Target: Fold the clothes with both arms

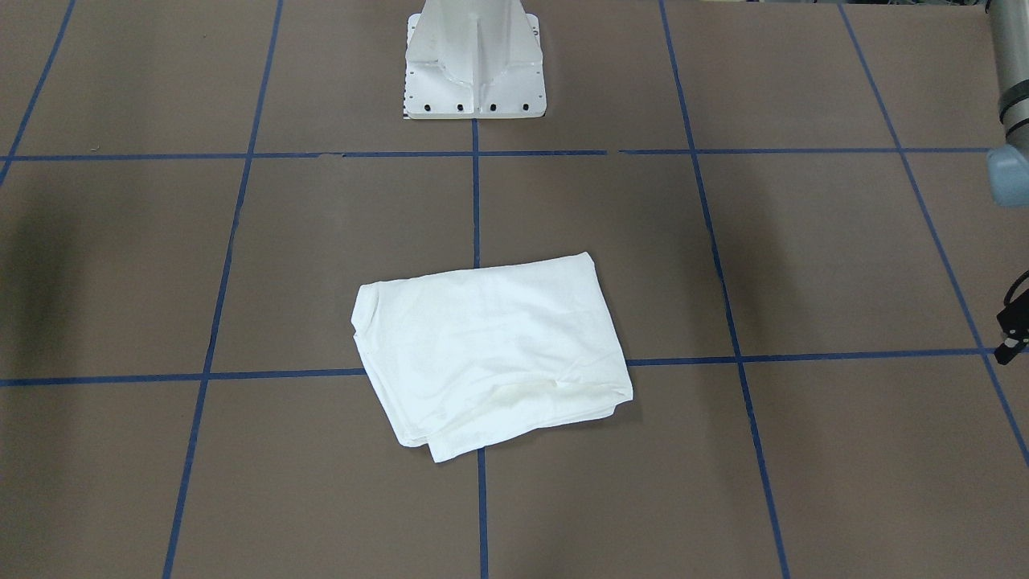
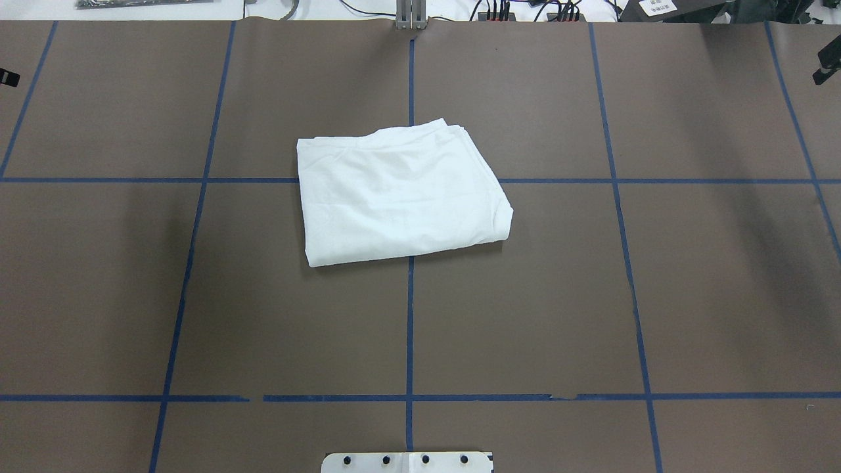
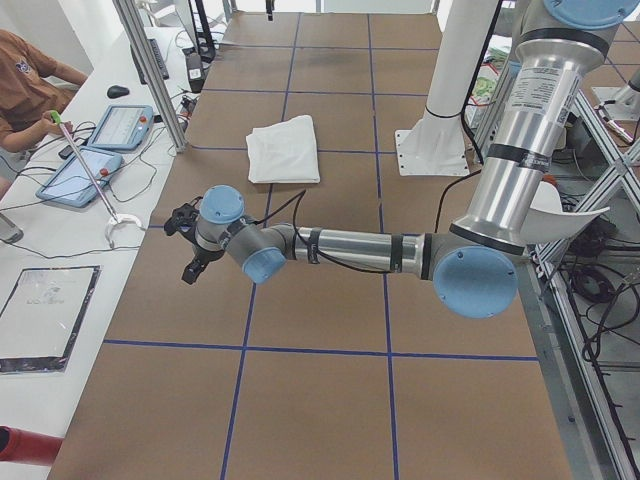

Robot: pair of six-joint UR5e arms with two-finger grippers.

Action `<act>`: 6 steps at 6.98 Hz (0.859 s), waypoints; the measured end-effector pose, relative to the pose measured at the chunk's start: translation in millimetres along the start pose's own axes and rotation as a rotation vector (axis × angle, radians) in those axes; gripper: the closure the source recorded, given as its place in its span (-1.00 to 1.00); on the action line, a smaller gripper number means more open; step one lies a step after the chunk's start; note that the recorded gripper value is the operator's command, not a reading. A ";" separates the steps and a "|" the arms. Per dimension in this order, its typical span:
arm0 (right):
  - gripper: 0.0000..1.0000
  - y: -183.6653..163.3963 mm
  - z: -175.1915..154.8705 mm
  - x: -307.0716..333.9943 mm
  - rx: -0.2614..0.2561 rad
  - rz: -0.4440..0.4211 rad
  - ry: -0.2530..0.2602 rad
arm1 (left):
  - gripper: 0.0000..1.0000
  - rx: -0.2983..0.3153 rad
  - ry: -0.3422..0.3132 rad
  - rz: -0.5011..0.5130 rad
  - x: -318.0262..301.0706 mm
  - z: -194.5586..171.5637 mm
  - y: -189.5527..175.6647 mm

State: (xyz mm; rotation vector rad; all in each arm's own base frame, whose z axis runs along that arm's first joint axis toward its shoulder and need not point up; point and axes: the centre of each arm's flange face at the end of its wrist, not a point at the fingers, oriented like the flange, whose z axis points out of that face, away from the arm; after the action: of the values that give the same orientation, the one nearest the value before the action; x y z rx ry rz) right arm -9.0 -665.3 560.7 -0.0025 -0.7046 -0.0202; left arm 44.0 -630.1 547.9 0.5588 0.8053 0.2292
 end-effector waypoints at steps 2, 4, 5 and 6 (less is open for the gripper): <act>-1.00 28.5 -6.9 10.9 -0.032 -0.009 0.002 | -1.00 -0.010 0.011 -0.033 -1.7 -41.9 -0.5; -1.00 50.7 -5.5 27.0 -0.031 0.006 -0.036 | -1.00 -0.037 -0.013 -0.065 -1.0 -56.8 27.7; -1.00 67.1 -4.3 31.1 -0.018 0.004 -0.045 | -1.00 -0.057 -0.021 -0.084 -6.8 -53.4 44.2; -1.00 81.7 -0.9 35.5 -0.016 0.005 -0.045 | -1.00 -0.082 -0.023 -0.106 -14.7 -48.4 67.7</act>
State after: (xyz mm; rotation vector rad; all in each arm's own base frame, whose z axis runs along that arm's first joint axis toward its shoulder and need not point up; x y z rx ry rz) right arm 20.2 -584.2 583.3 -0.0203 -0.7494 -0.0207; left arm -0.6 -561.0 567.4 0.4396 0.7970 0.1570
